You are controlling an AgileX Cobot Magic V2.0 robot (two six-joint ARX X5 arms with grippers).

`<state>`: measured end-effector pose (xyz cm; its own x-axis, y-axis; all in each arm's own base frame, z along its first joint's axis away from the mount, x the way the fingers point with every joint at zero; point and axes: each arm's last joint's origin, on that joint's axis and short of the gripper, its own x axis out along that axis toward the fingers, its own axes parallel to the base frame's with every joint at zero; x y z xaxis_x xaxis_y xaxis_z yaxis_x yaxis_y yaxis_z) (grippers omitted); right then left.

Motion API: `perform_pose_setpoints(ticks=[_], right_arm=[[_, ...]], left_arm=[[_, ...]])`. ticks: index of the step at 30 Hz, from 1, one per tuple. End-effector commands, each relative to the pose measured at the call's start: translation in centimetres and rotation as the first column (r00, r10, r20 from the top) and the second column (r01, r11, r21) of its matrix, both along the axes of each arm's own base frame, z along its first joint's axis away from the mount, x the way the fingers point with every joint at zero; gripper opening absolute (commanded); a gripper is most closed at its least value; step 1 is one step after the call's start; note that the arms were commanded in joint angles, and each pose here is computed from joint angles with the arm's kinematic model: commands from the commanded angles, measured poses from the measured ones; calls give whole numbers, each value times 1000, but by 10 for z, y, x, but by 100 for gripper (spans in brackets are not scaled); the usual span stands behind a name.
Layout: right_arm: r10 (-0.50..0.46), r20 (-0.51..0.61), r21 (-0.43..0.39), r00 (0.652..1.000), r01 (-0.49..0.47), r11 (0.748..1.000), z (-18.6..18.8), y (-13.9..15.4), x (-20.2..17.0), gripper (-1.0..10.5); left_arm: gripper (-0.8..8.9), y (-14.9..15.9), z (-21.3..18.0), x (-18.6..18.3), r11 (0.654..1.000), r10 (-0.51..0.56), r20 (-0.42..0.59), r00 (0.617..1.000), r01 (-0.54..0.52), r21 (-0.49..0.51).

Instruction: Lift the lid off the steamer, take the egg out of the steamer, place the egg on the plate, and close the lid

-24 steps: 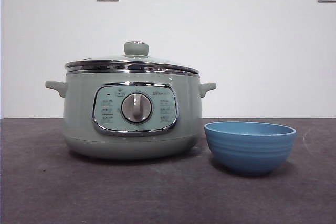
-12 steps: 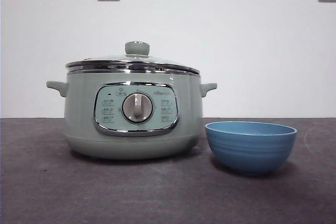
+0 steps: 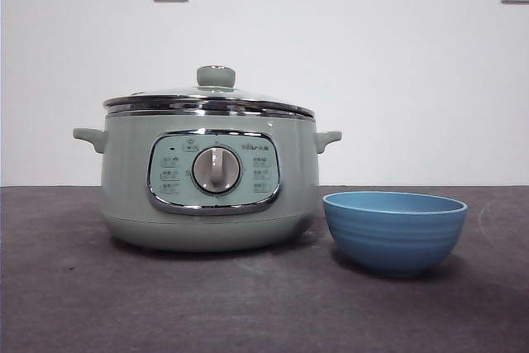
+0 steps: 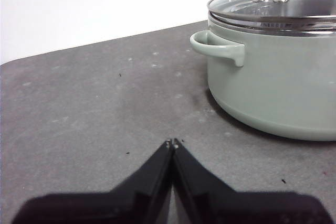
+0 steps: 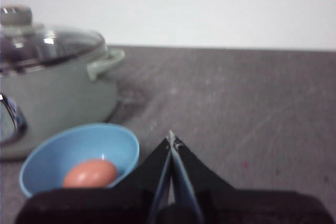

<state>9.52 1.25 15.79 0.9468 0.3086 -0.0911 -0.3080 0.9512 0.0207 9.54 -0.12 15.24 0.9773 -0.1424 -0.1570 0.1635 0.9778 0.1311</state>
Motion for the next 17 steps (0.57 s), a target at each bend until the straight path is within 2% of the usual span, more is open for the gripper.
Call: perform_pose_setpoints(ticks=[1,5,17], right_arm=[[0,-50,11,999,0,1000,-6,0,0,1],[-4,-83,61,997,9,998,-8,0,0,1],[-6,-83,59,997,11,998,-8,0,0,1]], left_arm=[[-3,0,-4,1,1000,5,-9,1000,-5,-6],[-3,0,-4,1,1000,5,-8,1000,-5,-6],[-3,0,-4,1,1000,5,-9,1000,-5,-6]])
